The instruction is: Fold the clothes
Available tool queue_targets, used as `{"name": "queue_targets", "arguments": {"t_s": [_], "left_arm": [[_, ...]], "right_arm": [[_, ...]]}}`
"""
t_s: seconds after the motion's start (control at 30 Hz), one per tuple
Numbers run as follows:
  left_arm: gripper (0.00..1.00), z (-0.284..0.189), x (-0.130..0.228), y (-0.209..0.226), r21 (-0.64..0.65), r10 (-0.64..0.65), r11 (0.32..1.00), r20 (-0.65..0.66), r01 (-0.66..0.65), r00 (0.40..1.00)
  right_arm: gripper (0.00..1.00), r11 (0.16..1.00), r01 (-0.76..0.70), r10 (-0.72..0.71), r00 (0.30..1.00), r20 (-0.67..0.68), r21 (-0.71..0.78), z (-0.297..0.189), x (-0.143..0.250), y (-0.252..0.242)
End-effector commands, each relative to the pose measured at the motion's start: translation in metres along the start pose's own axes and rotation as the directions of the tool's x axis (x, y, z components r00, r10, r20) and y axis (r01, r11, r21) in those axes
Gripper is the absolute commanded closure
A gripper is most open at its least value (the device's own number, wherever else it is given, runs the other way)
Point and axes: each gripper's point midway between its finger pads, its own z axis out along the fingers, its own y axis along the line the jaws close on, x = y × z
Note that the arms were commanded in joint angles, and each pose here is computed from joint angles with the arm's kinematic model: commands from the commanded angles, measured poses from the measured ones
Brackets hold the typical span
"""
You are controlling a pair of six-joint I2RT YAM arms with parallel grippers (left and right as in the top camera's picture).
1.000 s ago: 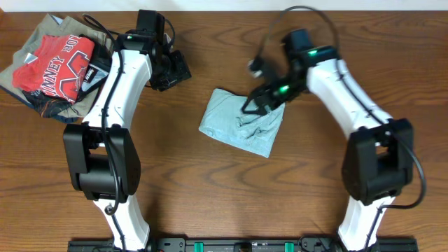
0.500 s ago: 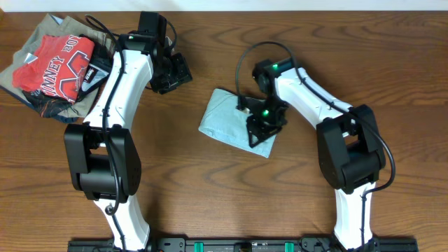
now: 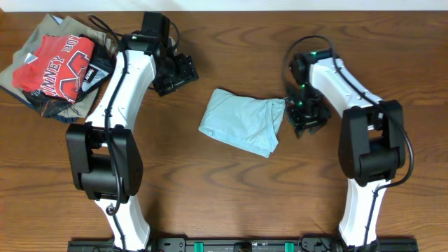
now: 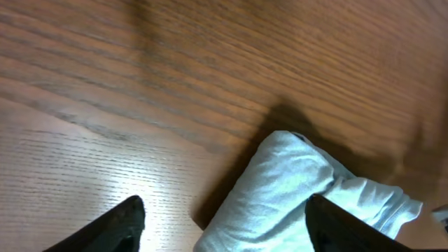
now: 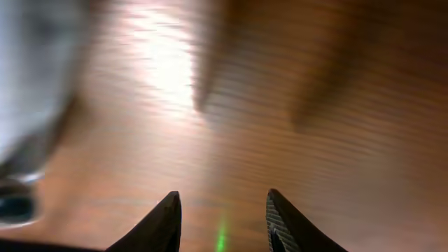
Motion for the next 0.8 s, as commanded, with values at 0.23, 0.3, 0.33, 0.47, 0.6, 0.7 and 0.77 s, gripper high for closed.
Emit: {"name": "queue_targets", "arguments": {"t_s": [0.23, 0.3, 0.33, 0.47, 0.6, 0.7, 0.77], "left_arm": [[0.15, 0.037, 0.013, -0.03, 0.107, 0.131, 0.987, -0.071, -0.124, 0.989], [0.15, 0.05, 0.02, -0.036, 0.131, 0.144, 0.983, -0.102, -0.131, 0.984], [0.15, 0.057, 0.024, -0.036, 0.13, 0.147, 0.983, -0.12, -0.131, 0.982], [0.14, 0.087, 0.043, -0.037, 0.129, 0.154, 0.983, -0.203, -0.13, 0.967], [0.14, 0.116, 0.068, -0.039, 0.136, 0.17, 0.982, -0.296, -0.134, 0.94], [0.26, 0.13, 0.087, -0.037, 0.116, 0.173, 0.983, -0.356, -0.141, 0.918], [0.46, 0.134, 0.099, -0.037, 0.111, 0.199, 0.979, -0.386, -0.169, 0.901]], "right_arm": [[0.61, 0.987, -0.159, 0.157, 0.985, 0.073, 0.025, -0.02, 0.0, -0.039], [0.61, 0.986, -0.165, 0.163, 0.983, 0.086, 0.021, -0.023, 0.0, -0.041], [0.6, 0.986, -0.168, 0.165, 0.982, 0.089, 0.02, -0.024, 0.0, -0.042], [0.6, 0.985, -0.173, 0.17, 0.98, 0.099, 0.016, -0.027, 0.001, -0.043], [0.6, 0.985, -0.173, 0.171, 0.98, 0.1, 0.016, -0.028, 0.001, -0.043], [0.6, 0.985, -0.173, 0.17, 0.98, 0.099, 0.016, -0.027, 0.001, -0.043], [0.6, 0.985, -0.173, 0.171, 0.98, 0.099, 0.016, -0.027, 0.001, -0.043]]}}
